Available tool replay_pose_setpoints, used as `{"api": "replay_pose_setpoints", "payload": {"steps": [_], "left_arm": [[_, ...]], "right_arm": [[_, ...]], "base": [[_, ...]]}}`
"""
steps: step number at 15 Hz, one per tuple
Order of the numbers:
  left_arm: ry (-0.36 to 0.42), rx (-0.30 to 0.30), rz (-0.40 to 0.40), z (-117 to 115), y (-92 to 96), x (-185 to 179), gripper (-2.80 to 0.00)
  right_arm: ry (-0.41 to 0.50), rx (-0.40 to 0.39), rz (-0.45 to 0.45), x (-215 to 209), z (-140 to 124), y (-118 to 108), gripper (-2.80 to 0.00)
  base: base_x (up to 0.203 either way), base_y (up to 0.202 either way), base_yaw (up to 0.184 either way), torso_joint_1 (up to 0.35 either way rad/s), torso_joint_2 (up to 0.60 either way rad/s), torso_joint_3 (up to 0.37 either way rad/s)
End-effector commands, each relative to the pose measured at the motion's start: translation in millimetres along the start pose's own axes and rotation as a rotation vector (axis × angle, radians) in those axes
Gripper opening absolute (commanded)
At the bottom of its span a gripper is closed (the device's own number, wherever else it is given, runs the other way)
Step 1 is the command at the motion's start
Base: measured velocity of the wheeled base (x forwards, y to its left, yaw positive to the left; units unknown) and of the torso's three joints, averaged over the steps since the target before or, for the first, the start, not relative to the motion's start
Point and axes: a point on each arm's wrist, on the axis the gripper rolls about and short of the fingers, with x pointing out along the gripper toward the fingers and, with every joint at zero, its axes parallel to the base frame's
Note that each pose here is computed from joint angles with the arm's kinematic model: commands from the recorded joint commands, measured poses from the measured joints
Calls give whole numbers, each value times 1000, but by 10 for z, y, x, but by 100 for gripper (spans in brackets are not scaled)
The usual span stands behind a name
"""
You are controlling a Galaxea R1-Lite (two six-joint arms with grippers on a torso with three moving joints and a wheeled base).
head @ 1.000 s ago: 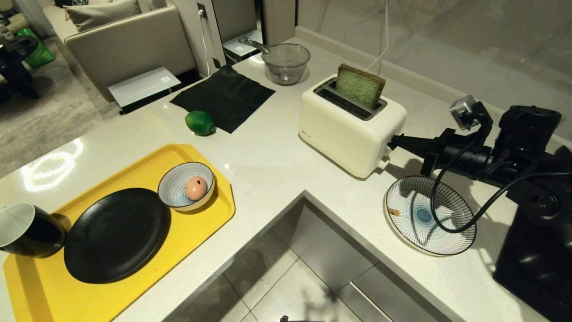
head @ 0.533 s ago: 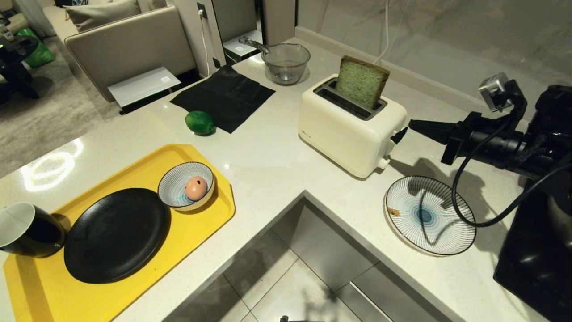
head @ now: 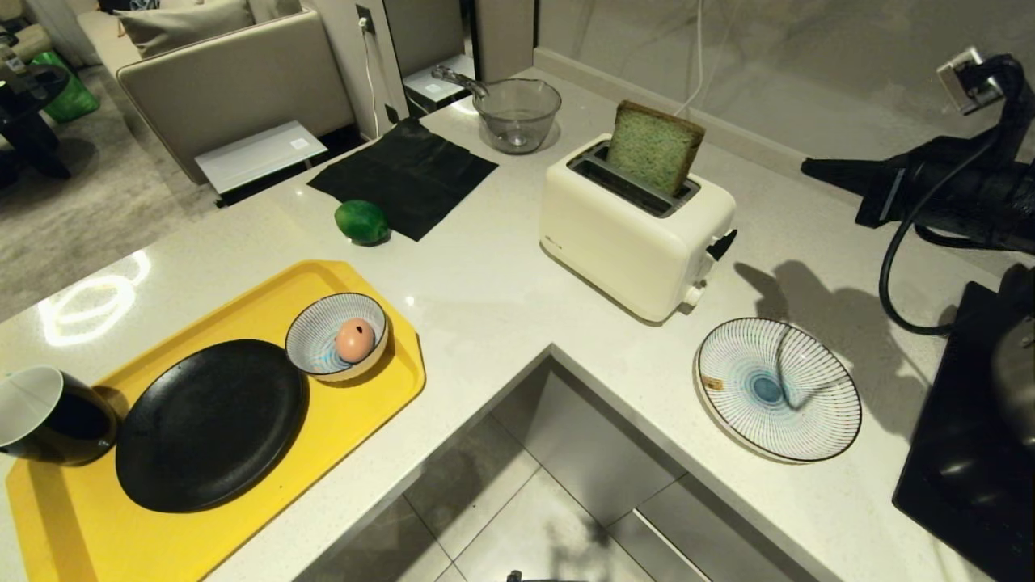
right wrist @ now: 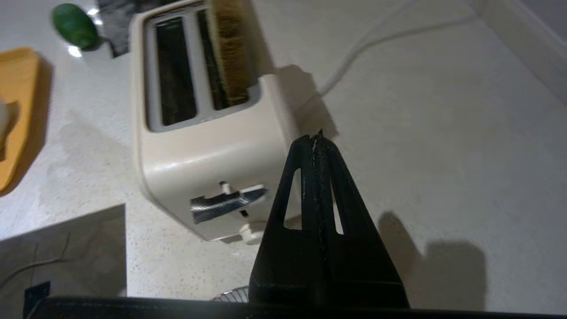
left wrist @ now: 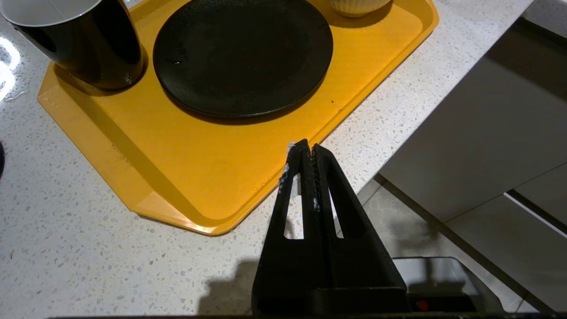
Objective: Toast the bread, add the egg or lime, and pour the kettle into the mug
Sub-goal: Put the baked bread on a plate
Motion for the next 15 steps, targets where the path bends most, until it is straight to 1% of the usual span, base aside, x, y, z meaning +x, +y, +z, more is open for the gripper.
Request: {"api": "replay_pose_setpoints", "payload": {"steps": [1,2,5,6,7,9,11,13,15], "left_arm": [[-1,0,1,0,0,0,-280],[-1,0,1,0,0,0,-280],[-1,0,1,0,0,0,-280],[-1,0,1,0,0,0,-280],[-1,0,1,0,0,0,-280],[-1,0,1,0,0,0,-280],[-1,0,1,0,0,0,-280],[-1,0,1,0,0,0,-280],[0,0,1,-2,0,0,-280]], "right_arm": [[40,30,-106,-67,200,-11,-280],[49,36,-139,-56,231,-28,-280],[36,26,-139,-38,275,-35,-280],[41,28,-137,-25,258,-41,-249],[43,28,-132,-14,249,-40,0],[52,29,-109,15,213,-48,0],[48,11,-70,55,192,-59,0],[34,-13,-57,109,168,-79,0],[1,-80,-49,186,158,-78,0]], "base": [[0,0,0,0,0,0],[0,0,0,0,0,0],[0,0,0,0,0,0],[0,0,0,0,0,0],[0,0,0,0,0,0],[0,0,0,0,0,0],[0,0,0,0,0,0],[0,0,0,0,0,0],[0,0,0,0,0,0]]}}
